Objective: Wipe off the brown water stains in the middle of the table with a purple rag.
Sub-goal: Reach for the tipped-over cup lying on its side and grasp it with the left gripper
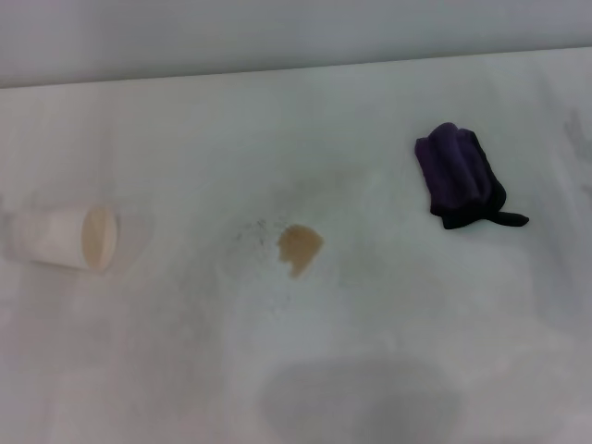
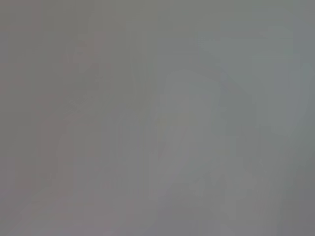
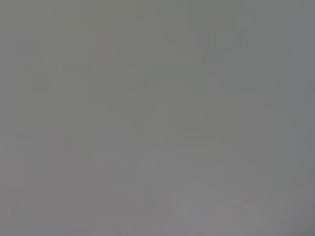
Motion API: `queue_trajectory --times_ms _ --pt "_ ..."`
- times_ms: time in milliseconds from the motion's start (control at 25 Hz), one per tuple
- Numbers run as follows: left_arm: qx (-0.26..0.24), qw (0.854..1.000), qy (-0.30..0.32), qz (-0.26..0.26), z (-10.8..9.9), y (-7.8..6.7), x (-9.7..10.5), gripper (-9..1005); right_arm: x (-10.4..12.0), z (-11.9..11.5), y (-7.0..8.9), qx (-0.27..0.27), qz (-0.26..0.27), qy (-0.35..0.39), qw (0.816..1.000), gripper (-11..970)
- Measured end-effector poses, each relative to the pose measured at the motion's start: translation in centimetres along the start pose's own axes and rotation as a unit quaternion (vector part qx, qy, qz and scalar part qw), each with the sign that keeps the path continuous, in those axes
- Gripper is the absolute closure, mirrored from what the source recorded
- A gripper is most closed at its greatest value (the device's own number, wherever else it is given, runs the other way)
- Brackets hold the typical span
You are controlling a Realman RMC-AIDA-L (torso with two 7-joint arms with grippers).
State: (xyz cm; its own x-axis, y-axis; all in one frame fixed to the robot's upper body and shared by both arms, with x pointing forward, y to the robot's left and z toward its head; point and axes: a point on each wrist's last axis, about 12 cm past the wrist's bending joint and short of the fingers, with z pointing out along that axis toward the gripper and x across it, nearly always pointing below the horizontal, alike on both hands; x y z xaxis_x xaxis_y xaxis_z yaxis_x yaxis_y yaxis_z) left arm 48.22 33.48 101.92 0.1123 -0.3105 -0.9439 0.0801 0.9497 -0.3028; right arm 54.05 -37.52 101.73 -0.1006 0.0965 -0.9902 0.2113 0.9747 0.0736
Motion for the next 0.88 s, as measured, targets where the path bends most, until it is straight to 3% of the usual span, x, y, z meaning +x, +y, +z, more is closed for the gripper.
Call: queue_trajectory --times_ms 560,800,880 --pt "0.006 1.0 -0.005 -0.007 0.4 -0.3 -0.1 103 0.0 0.0 -0.2 0.001 -0.001 0.001 1.0 93" --pt "0.021 0.999 -0.018 -0.041 1.9 -0.4 -0.9 103 -0.3 0.2 -0.3 0.001 -0.003 -0.003 1.0 93" --pt "0.031 0.994 -0.017 -0.099 3.2 0.4 -2.0 104 -0.4 0.4 -0.1 -0.001 -0.004 -0.005 1.0 93"
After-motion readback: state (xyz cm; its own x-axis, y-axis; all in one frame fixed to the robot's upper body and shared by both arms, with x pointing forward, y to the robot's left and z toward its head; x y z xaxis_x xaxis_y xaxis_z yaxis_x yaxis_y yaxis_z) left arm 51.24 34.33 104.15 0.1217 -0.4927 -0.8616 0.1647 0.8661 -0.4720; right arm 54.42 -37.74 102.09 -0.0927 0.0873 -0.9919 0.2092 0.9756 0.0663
